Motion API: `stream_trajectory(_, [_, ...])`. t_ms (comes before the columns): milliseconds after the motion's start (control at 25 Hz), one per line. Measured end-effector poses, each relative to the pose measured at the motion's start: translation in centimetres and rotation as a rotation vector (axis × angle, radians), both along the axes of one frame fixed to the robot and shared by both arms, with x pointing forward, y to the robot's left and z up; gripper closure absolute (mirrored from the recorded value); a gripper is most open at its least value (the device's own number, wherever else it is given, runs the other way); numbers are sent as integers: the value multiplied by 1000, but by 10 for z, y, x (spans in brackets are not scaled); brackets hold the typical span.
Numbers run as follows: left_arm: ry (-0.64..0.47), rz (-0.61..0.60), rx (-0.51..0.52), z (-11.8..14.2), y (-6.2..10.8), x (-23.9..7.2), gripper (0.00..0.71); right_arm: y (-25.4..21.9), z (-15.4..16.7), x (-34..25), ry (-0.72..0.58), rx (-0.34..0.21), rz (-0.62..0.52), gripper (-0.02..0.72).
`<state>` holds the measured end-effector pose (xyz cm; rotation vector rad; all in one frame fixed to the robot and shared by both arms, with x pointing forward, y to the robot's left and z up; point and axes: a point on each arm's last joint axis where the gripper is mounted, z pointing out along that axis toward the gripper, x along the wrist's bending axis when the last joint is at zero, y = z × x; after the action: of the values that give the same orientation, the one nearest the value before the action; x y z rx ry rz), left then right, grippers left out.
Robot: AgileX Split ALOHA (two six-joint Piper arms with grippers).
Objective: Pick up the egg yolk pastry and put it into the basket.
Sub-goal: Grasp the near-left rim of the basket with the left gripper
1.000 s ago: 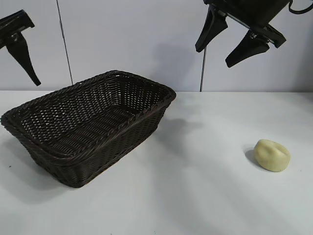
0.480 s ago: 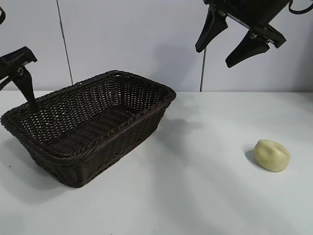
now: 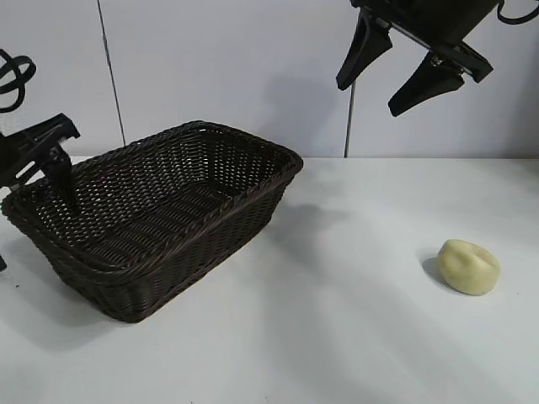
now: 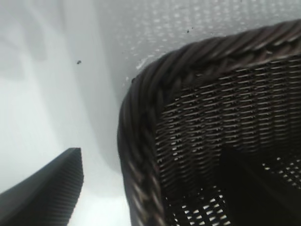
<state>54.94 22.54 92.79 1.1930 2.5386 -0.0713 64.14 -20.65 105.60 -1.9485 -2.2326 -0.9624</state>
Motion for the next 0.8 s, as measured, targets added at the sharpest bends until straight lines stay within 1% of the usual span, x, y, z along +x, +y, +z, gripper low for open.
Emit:
stream_trajectory(80, [-2,0,0,0,0,0,220,0,0,0,0,0,0,174])
stream_trajectory(200, [-3,1,0,0,0,0,368,0,0,0,0,0,0,174])
stream_trajectory(320, [-6,2,-1,0,0,1,487,0,0,0,-1,0,0,174])
stream_trajectory(440, [-10,19,-10,0,0,1,588,0,0,0,-1,0,0,174])
stream_trajectory(480, [-15,25,-14,1,-1,2,602,0,0,0,-1,0,0,174])
stream_trajectory(680, [-4,33,-27,1,-1,1,604,0,0,0,-1,0,0,174])
stream_trajectory(800, [11,25,-43,5,-4,3,604,0,0,0,-1,0,0,174])
